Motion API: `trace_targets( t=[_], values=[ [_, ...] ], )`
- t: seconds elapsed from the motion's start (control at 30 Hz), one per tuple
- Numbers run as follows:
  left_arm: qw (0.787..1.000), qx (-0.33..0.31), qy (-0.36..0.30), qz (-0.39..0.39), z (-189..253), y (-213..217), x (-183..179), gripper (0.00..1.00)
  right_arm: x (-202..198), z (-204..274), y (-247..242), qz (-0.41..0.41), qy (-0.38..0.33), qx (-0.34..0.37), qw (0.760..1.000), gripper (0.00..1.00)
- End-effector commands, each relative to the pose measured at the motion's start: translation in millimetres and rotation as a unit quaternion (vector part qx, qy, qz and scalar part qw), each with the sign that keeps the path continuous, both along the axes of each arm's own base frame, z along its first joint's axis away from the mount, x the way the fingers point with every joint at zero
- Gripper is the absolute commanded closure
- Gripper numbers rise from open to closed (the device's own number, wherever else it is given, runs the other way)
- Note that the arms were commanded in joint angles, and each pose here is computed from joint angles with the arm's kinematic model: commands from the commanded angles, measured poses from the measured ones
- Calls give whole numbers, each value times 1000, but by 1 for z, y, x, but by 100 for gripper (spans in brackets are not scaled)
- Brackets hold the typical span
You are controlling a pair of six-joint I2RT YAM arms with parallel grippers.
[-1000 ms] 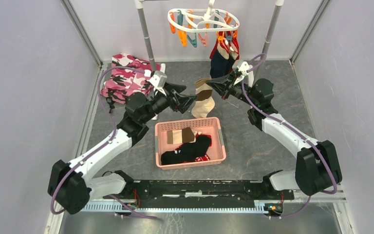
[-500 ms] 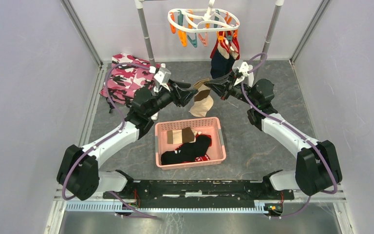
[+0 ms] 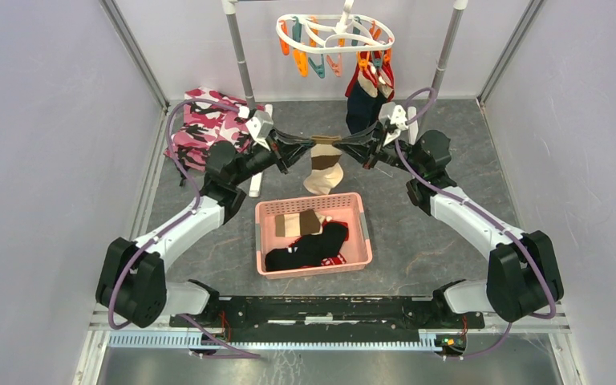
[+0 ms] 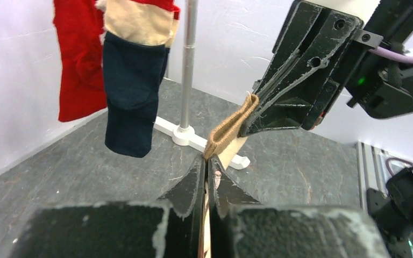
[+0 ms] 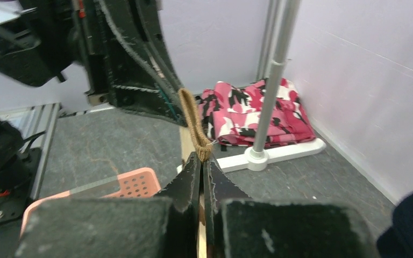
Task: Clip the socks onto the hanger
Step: Pick up the sock from the bin.
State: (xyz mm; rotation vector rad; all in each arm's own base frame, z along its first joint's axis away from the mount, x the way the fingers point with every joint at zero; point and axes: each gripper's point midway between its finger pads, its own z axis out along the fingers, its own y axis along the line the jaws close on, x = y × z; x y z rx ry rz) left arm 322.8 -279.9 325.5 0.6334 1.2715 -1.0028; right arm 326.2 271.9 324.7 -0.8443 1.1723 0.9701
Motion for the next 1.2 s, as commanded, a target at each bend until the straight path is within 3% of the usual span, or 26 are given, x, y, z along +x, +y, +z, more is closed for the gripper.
trace_targets(
  t=[0.0, 0.07, 0.17, 0.27, 0.37, 0.53, 0.63, 0.77, 0.87, 1.03, 1.17],
  values=[
    [992, 34, -99, -75, 17, 3, -18, 96, -32, 22, 17, 82, -83, -13, 993, 97],
    [985, 50, -102, -127, 12, 0, -24, 98, -43, 17, 27, 108, -98, -31, 989, 94],
    [976, 61, -91, -189, 6, -5, -31, 98, -49, 7, 36, 116, -118, -64, 984, 82],
    [971, 60, -83, -215, 6, -6, -34, 98, -47, 4, 37, 107, -118, -70, 985, 74],
    [971, 61, -83, -217, 4, -5, -34, 98, -45, 5, 35, 97, -118, -72, 986, 72],
    [971, 62, -87, -214, 7, 0, -31, 98, -39, 2, 34, 80, -113, -77, 987, 77],
    [971, 62, -86, -213, 8, 0, -29, 98, -40, 1, 34, 84, -112, -77, 987, 86],
    [971, 56, -80, -217, 10, -1, -26, 98, -45, 1, 36, 95, -117, -75, 986, 88],
    [972, 46, -75, -220, 12, -1, -24, 98, -51, 3, 38, 107, -126, -71, 984, 100],
    [974, 16, -40, -221, 13, -5, -15, 96, -65, 10, 38, 124, -138, -47, 982, 100],
    [974, -16, 14, -225, 10, -9, -2, 88, -57, 15, 35, 96, -129, -40, 986, 100]
  ],
)
